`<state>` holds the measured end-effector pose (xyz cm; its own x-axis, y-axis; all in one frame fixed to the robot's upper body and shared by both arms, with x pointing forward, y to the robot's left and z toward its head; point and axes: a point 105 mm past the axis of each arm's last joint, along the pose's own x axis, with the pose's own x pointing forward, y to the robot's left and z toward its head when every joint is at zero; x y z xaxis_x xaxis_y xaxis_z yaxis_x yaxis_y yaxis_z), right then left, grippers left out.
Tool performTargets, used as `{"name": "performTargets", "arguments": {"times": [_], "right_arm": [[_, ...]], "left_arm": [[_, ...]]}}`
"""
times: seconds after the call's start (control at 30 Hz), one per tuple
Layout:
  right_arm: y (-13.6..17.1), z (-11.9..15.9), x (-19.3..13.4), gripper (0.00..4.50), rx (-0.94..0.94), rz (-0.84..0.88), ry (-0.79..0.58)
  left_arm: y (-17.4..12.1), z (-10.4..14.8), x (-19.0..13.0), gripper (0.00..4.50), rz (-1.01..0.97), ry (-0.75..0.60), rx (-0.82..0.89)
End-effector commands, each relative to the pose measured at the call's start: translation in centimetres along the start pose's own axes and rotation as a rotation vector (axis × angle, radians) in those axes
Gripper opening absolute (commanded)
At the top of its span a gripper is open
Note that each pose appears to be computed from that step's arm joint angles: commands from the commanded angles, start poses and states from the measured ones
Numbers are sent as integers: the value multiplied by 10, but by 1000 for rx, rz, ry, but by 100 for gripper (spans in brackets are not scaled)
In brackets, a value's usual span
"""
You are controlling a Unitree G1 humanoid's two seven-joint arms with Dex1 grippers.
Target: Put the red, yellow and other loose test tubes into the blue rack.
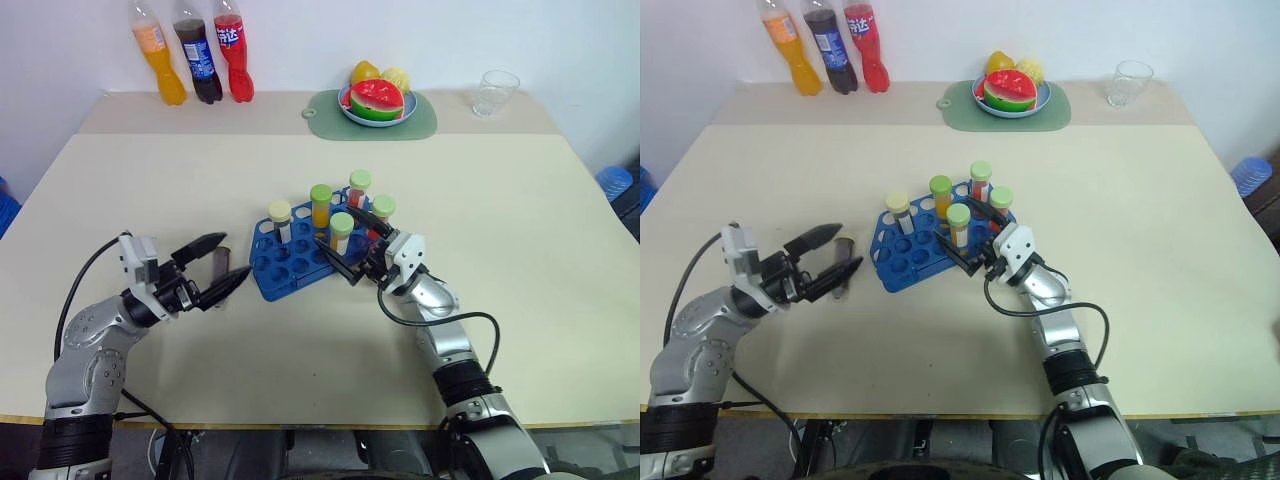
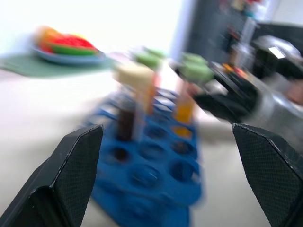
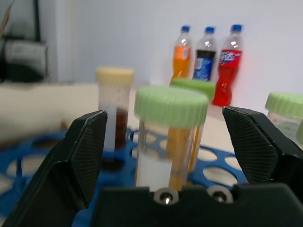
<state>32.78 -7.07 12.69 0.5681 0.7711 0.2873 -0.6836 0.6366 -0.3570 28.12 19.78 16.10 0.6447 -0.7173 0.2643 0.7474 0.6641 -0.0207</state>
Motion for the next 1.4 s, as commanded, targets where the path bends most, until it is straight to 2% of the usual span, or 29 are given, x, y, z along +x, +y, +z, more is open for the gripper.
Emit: {"name": "performTargets", "arguments": {"times": [0.03,0.23,0.4,0.43,0.57,0.9,1.07,1.4], "right_arm": [[-1,16,-8,442,-54,62,-13],[-7,14,-56,442,-134,214,172],[-22,32,-91,442,-175,319,279],[-24,35,-93,442,-182,335,289],[-37,43,-91,442,-202,337,292],[-37,46,-79,442,-218,340,267],[-36,46,-78,442,-217,335,263],[-25,50,-89,442,-188,414,265]], "left_arm": [[6,35,9,450,96,-115,22],[17,54,17,450,299,-69,-153],[36,37,0,450,663,253,-206],[38,36,1,450,687,274,-232],[38,26,8,450,738,431,-366],[27,5,13,450,828,699,-510],[34,-12,11,450,925,763,-559],[44,-42,36,450,1029,826,-739]]}}
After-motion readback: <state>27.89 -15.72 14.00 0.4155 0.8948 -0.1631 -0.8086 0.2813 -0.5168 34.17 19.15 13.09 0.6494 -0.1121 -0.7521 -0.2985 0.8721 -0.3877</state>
